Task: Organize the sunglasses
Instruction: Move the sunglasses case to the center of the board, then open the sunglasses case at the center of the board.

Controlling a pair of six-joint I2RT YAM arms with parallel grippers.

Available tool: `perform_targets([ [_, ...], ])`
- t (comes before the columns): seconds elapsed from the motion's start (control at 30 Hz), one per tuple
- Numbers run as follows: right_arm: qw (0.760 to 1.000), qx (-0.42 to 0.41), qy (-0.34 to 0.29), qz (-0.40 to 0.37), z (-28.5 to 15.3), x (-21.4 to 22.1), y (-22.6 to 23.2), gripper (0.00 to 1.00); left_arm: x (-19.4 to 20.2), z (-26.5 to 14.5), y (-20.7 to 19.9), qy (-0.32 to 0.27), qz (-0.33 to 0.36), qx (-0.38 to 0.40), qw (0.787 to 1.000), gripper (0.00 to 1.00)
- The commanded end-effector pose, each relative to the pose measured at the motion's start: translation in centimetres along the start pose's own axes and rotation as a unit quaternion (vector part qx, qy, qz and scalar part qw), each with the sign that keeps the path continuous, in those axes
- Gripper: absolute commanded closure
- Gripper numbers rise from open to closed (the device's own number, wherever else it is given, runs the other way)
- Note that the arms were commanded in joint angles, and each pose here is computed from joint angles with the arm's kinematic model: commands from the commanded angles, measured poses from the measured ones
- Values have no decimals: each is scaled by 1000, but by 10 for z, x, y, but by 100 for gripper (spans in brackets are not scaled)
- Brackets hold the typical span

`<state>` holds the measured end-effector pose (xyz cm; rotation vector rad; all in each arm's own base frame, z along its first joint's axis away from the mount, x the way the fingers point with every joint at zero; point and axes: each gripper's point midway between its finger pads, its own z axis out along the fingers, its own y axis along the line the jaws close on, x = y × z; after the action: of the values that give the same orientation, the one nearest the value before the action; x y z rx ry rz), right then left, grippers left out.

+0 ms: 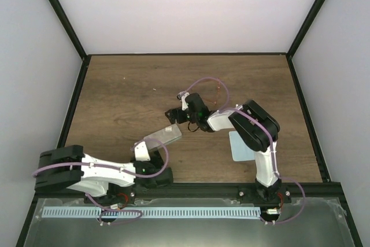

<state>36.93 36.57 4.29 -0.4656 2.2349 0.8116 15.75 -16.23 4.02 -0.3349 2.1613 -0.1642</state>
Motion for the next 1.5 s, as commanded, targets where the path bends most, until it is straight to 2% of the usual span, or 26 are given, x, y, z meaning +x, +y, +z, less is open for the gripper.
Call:
perform_targets([
  [0.0, 999, -31, 27, 14, -6, 21, 7, 5, -19, 15, 26, -34, -19, -29, 999, 25],
  [0.37, 1000, -29, 0, 7, -43, 18, 14, 4, -26, 39, 16, -14, -11, -14, 1000, 24],
  [0.7, 999, -27, 7, -31, -54, 28, 26, 4, -42, 78, 5, -32, 14, -69, 997, 24],
  [0.83, 999, -26, -3, -43, -62, 27, 27, 3, -48, 89, -13, -33, 10, -18, 999, 21],
  [1.0, 998, -31, -8, -61, -70, 28, 32, 1, -62, 96, -16, -15, 13, 39, 999, 17],
  [1.23, 995, -34, -1, -94, -62, 18, 45, 0, -76, 67, -25, -3, 2, 156, 988, 9],
  [1.47, 987, 11, 52, -150, -27, 20, 55, 0, -91, 44, -11, -29, -33, 199, 979, 0],
])
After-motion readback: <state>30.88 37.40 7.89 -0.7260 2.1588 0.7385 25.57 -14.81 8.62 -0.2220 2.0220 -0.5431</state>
